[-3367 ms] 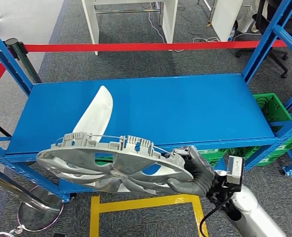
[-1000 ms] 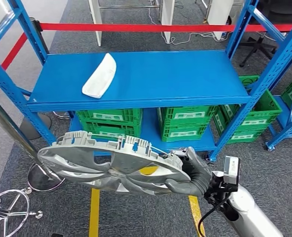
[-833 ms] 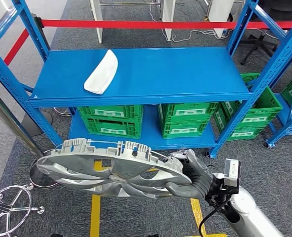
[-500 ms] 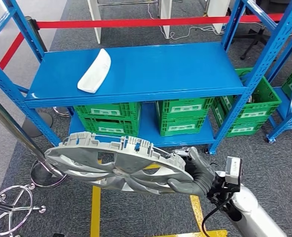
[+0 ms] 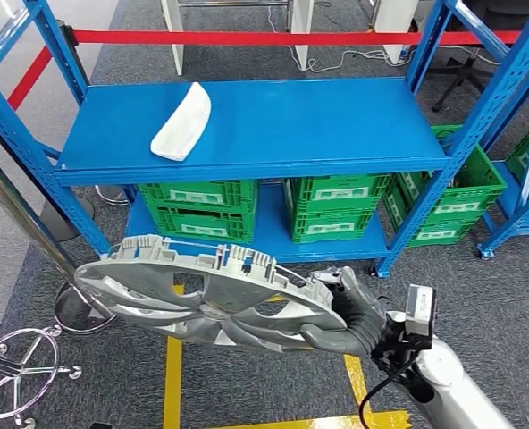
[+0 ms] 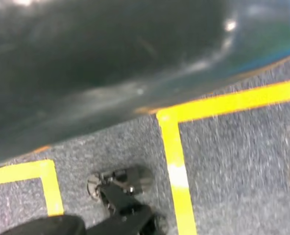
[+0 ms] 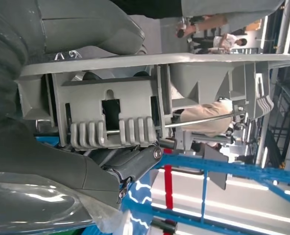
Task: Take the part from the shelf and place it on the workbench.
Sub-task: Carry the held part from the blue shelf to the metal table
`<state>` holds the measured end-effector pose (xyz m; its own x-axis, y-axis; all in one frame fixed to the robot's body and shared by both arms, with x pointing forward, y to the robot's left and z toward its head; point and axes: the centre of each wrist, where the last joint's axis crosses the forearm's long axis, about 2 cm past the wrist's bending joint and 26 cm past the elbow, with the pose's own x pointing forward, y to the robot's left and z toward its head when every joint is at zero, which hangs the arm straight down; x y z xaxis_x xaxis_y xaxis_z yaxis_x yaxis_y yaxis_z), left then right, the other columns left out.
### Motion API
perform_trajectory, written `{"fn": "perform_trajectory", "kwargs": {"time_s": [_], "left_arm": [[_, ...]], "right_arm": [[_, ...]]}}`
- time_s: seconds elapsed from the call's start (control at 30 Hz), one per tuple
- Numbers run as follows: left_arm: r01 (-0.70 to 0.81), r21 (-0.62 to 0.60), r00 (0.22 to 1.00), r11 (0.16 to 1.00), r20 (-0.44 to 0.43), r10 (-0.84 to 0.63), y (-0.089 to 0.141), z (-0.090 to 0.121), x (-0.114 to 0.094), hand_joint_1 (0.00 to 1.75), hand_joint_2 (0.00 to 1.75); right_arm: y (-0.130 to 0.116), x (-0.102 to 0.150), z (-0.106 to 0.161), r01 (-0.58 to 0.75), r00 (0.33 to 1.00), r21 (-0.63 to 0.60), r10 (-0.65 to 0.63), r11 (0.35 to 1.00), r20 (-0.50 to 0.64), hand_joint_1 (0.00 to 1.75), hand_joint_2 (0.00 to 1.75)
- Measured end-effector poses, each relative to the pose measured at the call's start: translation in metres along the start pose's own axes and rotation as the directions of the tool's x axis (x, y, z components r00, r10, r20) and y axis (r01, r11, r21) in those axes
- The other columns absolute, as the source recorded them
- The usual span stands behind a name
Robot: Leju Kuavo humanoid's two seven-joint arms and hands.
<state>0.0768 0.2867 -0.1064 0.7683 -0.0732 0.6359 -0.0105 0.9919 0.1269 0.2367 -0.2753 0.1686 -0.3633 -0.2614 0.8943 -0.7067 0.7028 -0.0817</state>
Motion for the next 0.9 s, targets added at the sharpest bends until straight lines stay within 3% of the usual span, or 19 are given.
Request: {"fn": "perform_trajectory", "kwargs": {"time_s": [0.27,0.6,0.9], "left_arm": [[-0.023,0.024,1.0,0.999,0.016,0.023,-0.0059,-0.0012,0.0039,0.0,0.0],[-0.069,-0.107,0.998,0.992,-0.017,0.067,-0.0078,-0.0004,0.0026,0.0,0.0],[-0.135,-0.095,0.99,0.986,-0.047,0.131,-0.0057,0.0008,-0.0001,0.0,0.0]], "right_arm": [[0.0006,0.0015,0.0004,-0.004,1.0,-0.008,0.004,1.0,0.002,1.75,1.75],[-0.0007,0.0028,-0.0014,-0.005,1.0,0.002,0.005,1.0,0.007,1.75,1.75],[-0.0013,0.0027,-0.002,-0.001,1.0,0.009,0.001,1.0,0.008,1.75,1.75]]}}
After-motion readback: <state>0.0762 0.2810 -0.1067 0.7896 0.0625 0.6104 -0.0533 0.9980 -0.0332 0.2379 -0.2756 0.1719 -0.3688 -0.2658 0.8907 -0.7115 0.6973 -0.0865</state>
